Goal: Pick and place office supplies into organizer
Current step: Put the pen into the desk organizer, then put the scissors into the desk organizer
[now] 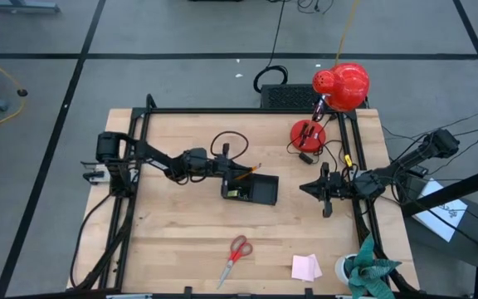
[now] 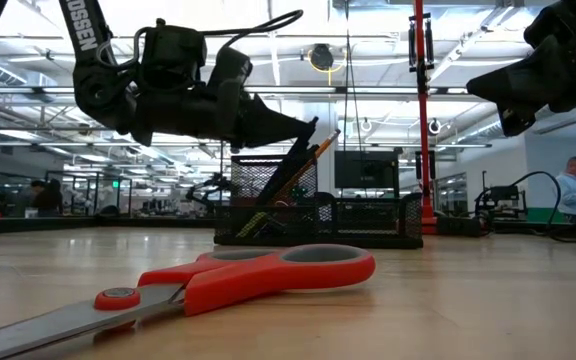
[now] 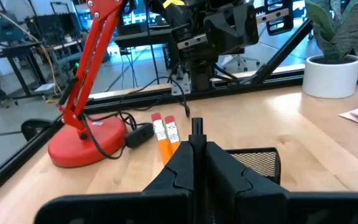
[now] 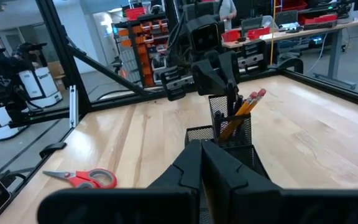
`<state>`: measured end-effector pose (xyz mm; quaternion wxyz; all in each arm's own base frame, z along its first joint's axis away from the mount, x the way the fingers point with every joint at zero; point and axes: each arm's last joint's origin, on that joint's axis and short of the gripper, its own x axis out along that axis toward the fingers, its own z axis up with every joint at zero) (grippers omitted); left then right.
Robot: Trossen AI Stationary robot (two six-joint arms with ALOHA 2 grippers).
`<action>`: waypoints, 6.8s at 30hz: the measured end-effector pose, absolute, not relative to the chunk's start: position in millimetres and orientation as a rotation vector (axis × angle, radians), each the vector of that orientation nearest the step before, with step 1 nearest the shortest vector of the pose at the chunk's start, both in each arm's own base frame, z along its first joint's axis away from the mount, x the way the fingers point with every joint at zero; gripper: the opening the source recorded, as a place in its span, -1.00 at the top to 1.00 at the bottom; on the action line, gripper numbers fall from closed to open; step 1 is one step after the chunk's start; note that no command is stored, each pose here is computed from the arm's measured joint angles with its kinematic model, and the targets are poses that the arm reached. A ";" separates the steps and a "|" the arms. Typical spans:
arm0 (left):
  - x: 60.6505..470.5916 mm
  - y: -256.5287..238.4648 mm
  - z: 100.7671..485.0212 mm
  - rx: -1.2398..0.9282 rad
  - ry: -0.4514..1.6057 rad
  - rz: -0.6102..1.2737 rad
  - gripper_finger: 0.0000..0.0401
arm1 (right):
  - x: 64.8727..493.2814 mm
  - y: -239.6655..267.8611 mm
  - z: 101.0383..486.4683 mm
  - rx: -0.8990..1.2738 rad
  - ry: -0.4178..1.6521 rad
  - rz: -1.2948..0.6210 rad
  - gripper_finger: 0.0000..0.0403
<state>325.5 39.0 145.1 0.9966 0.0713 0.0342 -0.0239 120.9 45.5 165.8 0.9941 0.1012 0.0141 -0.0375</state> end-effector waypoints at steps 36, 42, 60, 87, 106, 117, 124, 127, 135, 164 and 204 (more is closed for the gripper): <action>283.1 -56.3 279.9 0.443 0.311 0.117 0.28 | 120.9 48.7 166.0 0.206 0.039 0.033 0.98; 265.9 -122.5 302.9 0.344 0.522 0.076 0.28 | 120.9 48.6 165.1 0.199 0.046 0.030 0.98; 316.6 -193.5 173.0 -0.076 0.711 0.073 0.28 | 121.0 48.6 165.2 0.199 0.046 0.028 0.98; 401.6 -162.6 178.0 0.118 0.977 -0.244 0.28 | 121.0 48.5 166.4 0.156 0.034 0.027 0.98; 408.5 -170.0 147.2 0.110 1.015 -0.347 0.28 | 121.2 48.6 166.0 0.157 0.037 0.028 0.98; 411.0 -166.5 114.2 0.124 1.112 -0.319 0.28 | 121.4 48.7 165.8 0.159 0.038 0.027 0.98; 412.5 -167.8 106.1 0.186 1.103 -0.336 0.59 | 121.7 48.9 165.1 0.174 0.044 0.028 0.98; 411.0 -168.2 113.8 0.240 1.080 -0.363 0.88 | 121.6 48.9 165.1 0.175 0.044 0.028 0.98; 400.2 -170.7 146.5 0.428 1.016 -0.269 0.88 | 121.6 48.9 165.1 0.176 0.044 0.028 0.98; 388.1 -76.7 330.8 0.940 0.600 0.782 0.93 | 121.8 49.0 164.9 0.176 0.046 0.028 0.98; 436.6 -44.6 201.5 1.209 1.010 0.649 0.93 | 121.8 48.9 163.8 0.172 0.055 0.023 0.98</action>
